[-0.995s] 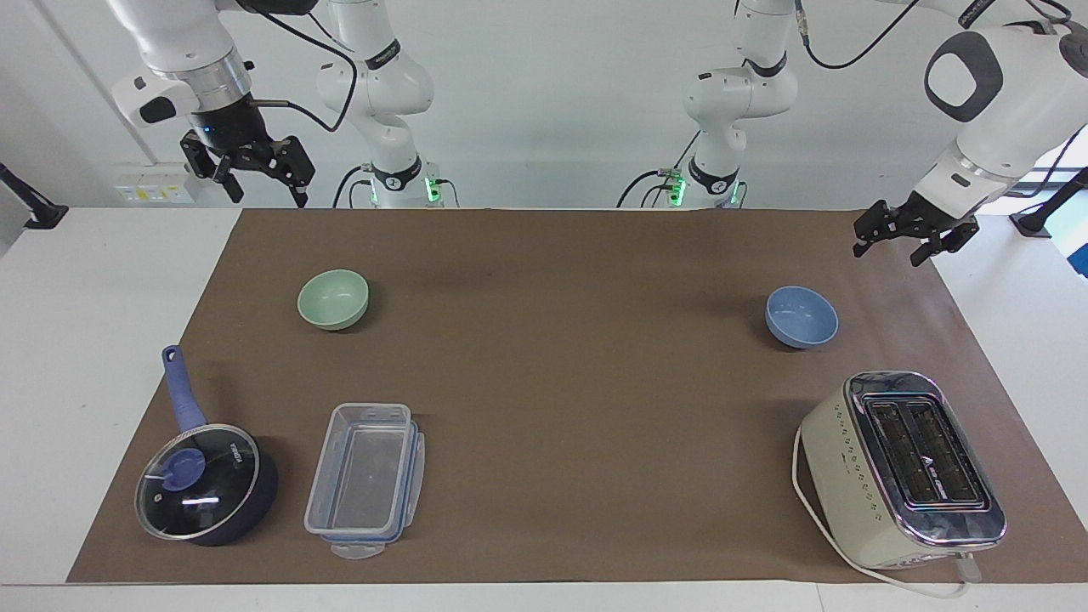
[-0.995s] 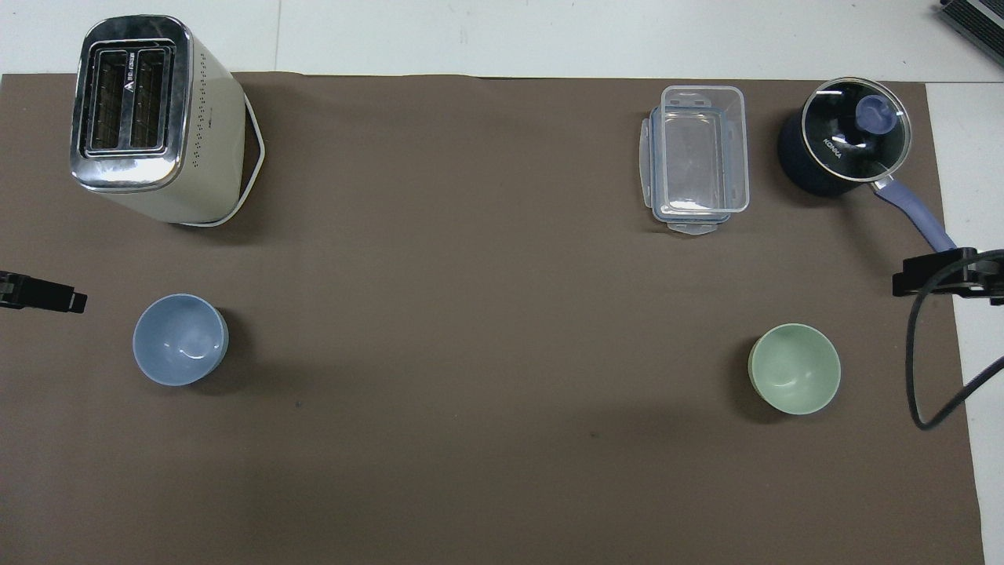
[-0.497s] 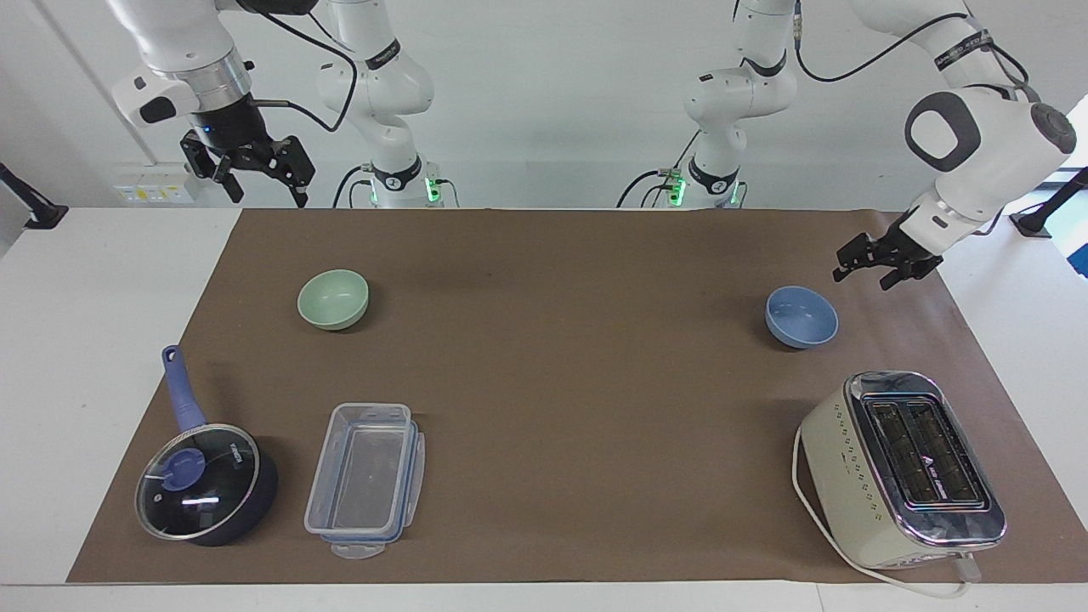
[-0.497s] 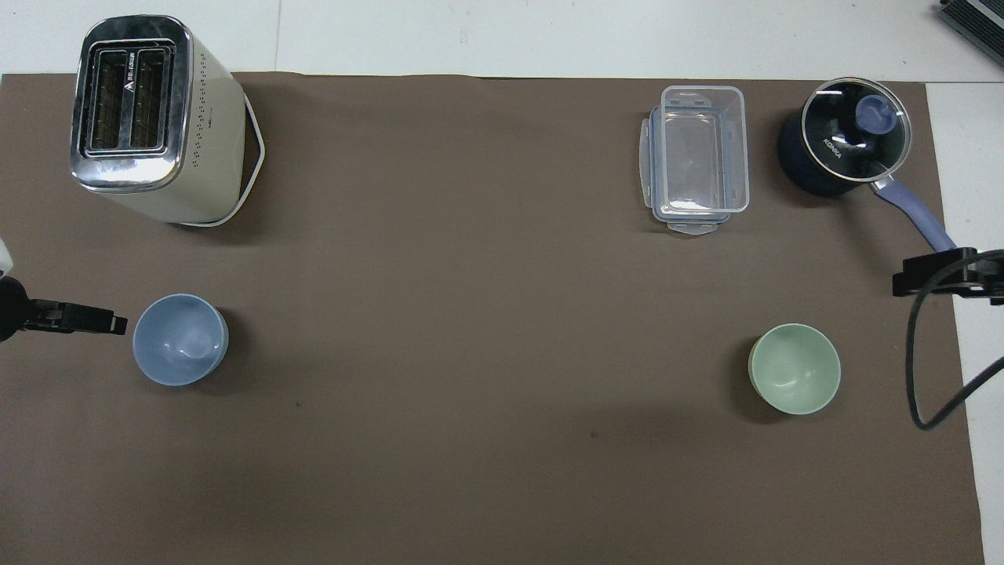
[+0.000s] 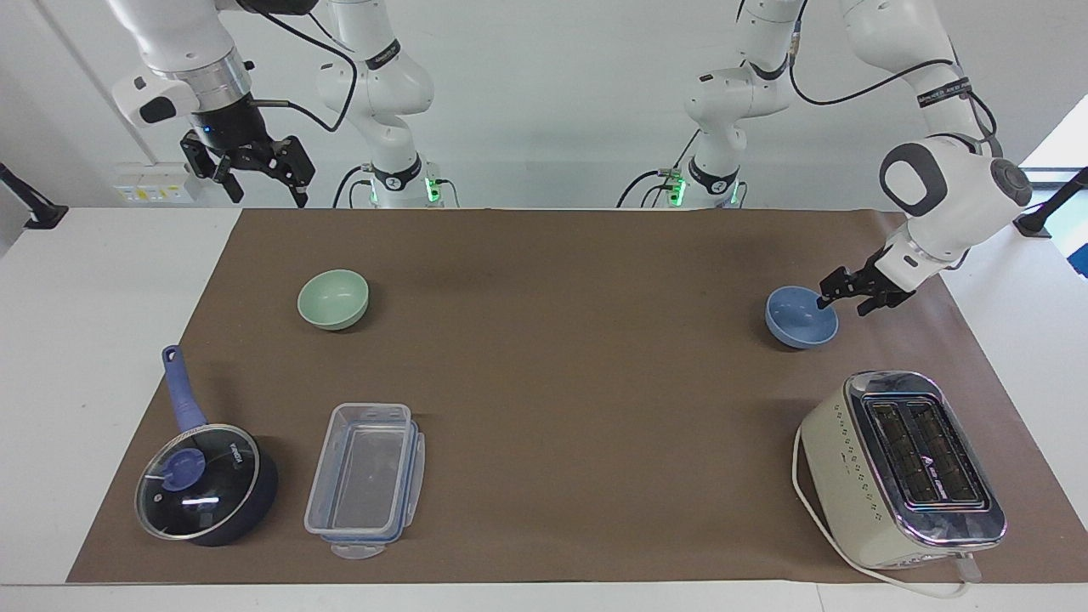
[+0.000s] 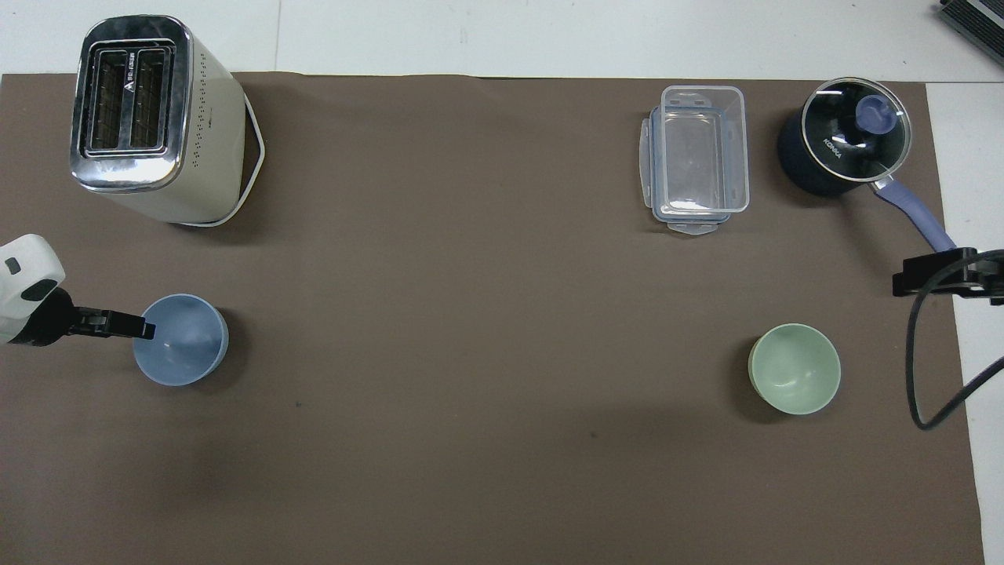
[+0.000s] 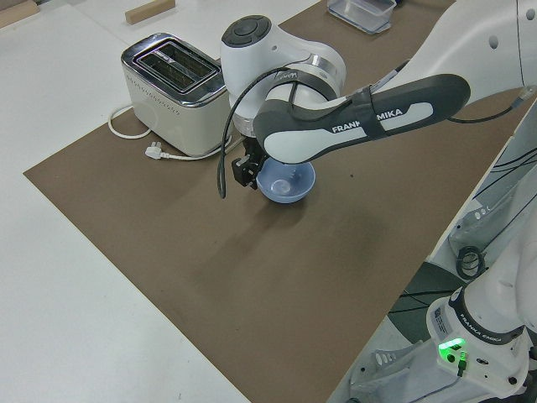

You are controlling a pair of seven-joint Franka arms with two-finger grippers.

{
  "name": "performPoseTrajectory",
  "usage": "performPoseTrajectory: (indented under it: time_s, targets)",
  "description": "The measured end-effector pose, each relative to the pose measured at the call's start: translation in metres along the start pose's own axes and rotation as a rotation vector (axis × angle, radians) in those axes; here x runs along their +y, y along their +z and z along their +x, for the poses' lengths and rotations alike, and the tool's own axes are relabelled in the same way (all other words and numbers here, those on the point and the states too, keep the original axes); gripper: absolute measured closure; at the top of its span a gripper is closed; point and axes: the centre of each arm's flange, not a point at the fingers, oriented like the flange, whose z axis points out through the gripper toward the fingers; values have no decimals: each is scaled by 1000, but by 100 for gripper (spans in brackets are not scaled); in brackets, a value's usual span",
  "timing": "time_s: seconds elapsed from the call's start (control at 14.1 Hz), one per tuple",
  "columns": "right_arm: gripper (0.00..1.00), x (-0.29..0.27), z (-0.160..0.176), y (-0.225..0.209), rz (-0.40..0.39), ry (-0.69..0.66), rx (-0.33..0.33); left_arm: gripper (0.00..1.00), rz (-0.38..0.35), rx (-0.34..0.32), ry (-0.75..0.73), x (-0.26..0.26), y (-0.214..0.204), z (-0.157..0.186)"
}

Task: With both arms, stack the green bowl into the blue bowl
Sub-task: 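Reach the left gripper to the blue bowl rim and grasp it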

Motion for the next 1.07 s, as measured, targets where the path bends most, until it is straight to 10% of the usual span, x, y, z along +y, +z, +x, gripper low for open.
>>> performPoseTrajectory:
  time_s: [0.78, 1.07]
  targets:
    - [0, 0, 0, 0, 0, 0, 0, 26, -7, 26, -34, -8, 42, -17]
    - [0, 0, 0, 0, 0, 0, 0, 68, -7, 26, -34, -8, 42, -17]
